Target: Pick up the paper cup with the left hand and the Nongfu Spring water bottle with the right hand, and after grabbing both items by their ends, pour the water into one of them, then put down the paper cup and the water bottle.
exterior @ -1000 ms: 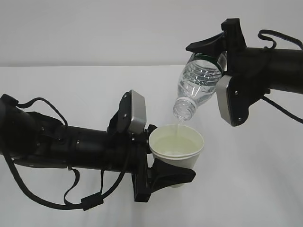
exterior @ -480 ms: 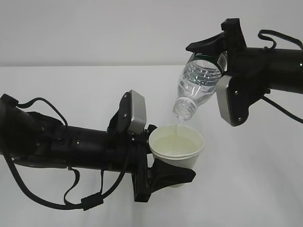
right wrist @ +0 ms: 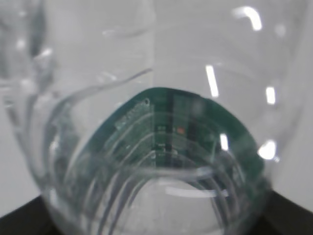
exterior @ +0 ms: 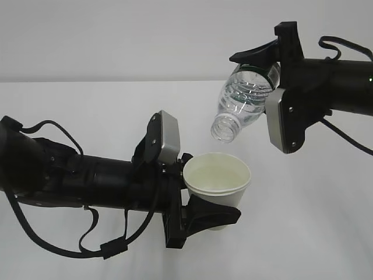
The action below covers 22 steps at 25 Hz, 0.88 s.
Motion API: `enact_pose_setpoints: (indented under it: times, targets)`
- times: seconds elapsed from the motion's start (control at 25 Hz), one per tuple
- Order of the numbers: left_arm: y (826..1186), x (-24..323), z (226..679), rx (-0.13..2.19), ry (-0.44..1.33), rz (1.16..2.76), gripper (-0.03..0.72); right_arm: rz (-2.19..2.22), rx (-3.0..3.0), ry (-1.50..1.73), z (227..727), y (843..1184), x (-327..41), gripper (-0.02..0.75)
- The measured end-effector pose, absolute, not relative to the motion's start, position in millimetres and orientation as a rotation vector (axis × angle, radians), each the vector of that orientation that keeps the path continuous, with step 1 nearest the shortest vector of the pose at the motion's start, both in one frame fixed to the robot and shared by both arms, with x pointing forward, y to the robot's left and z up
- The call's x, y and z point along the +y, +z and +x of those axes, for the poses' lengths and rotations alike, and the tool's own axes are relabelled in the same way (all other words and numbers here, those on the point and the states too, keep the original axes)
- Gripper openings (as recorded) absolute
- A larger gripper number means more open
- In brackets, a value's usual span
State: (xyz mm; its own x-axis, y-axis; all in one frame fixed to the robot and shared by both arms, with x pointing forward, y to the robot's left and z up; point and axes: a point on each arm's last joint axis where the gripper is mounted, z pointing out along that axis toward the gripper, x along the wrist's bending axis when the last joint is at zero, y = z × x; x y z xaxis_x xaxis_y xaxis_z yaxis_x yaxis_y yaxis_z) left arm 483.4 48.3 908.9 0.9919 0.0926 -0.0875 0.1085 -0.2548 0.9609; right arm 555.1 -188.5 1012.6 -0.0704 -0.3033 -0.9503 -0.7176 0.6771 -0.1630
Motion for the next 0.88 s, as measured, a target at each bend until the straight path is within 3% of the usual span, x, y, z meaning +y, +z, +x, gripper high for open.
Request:
enact_pose_setpoints:
  times: [0.88]
  targets:
    - [909.0,48.3,483.8,0.152,-0.013,1.829,0.472,-0.665,1.733,0.564,555.6,1014.4,-188.3,0.491]
